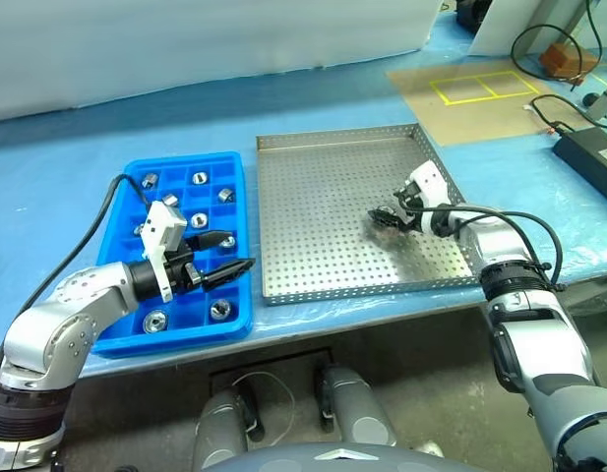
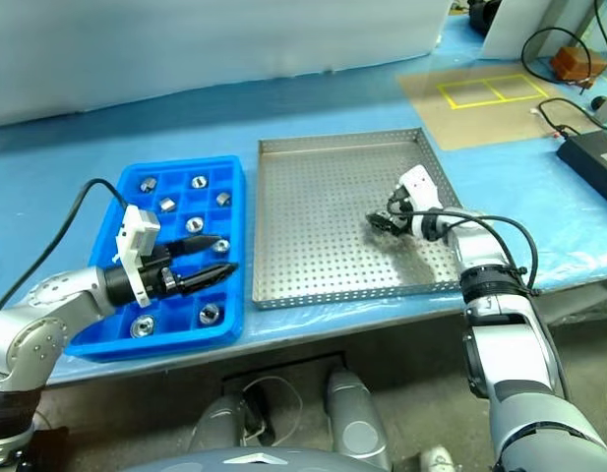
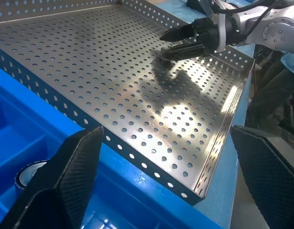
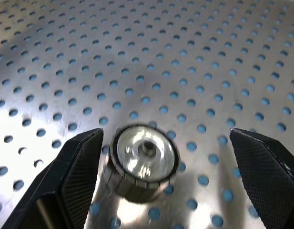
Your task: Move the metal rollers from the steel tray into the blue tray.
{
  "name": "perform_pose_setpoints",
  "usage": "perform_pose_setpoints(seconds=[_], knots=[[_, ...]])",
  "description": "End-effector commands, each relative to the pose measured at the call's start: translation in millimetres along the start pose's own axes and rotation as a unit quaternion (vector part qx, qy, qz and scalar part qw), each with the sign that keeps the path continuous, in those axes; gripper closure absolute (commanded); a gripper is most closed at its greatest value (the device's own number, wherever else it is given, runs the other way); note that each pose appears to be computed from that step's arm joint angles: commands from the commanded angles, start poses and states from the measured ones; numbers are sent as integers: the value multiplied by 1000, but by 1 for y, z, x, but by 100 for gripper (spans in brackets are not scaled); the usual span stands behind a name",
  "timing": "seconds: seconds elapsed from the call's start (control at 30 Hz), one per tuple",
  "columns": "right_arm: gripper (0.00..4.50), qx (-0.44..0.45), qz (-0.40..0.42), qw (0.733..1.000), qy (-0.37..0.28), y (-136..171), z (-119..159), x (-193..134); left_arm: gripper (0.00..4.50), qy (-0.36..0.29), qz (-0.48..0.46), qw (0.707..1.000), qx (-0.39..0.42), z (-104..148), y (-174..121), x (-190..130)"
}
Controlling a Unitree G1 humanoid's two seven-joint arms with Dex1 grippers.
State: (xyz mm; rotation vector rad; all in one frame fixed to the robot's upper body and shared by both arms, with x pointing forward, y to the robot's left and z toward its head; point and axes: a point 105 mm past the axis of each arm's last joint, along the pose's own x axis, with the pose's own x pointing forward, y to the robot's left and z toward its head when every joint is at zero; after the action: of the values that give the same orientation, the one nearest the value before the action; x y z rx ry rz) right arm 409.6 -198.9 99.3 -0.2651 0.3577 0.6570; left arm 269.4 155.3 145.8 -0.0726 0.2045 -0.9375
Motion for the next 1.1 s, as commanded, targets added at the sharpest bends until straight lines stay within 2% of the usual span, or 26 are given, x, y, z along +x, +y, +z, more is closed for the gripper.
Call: perform_pose_setpoints(seconds=[0.03, 0.13, 0.17, 0.23, 0.47, 0.5, 0.6, 0.8, 0.93, 1.1], knots=[[15, -20, 9, 1000, -6, 7, 5, 4, 0, -13, 3, 1000, 20, 9, -3, -4], [15, -22, 2, 1000, -2, 9, 3, 10, 0, -13, 6, 1000, 22, 9, -2, -5], [32, -24, 7, 1000, -4, 12, 4, 12, 0, -13, 7, 1000, 22, 10, -2, -5], [72, -33, 10, 999, -5, 15, 5, 15, 0, -13, 8, 1000, 23, 10, -2, -6], [271, 2, 39, 999, -31, 24, 17, 17, 0, -12, 10, 1000, 20, 8, -3, -7], [288, -2, 40, 999, -29, 25, 17, 17, 0, -11, 9, 1000, 19, 8, -4, -8], [287, -12, 73, 996, -42, 37, 26, 19, 0, -11, 10, 1000, 19, 7, -5, -9], [287, -72, 192, 975, -92, 89, 75, 17, 0, -9, 28, 999, 34, 14, 0, -23], [287, -130, 305, 932, -146, 149, 123, 22, 0, 23, 67, 994, 83, 24, 12, -53], [287, -175, 378, 890, -185, 213, 161, 41, 0, 44, 118, 986, 112, 33, 19, -89]])
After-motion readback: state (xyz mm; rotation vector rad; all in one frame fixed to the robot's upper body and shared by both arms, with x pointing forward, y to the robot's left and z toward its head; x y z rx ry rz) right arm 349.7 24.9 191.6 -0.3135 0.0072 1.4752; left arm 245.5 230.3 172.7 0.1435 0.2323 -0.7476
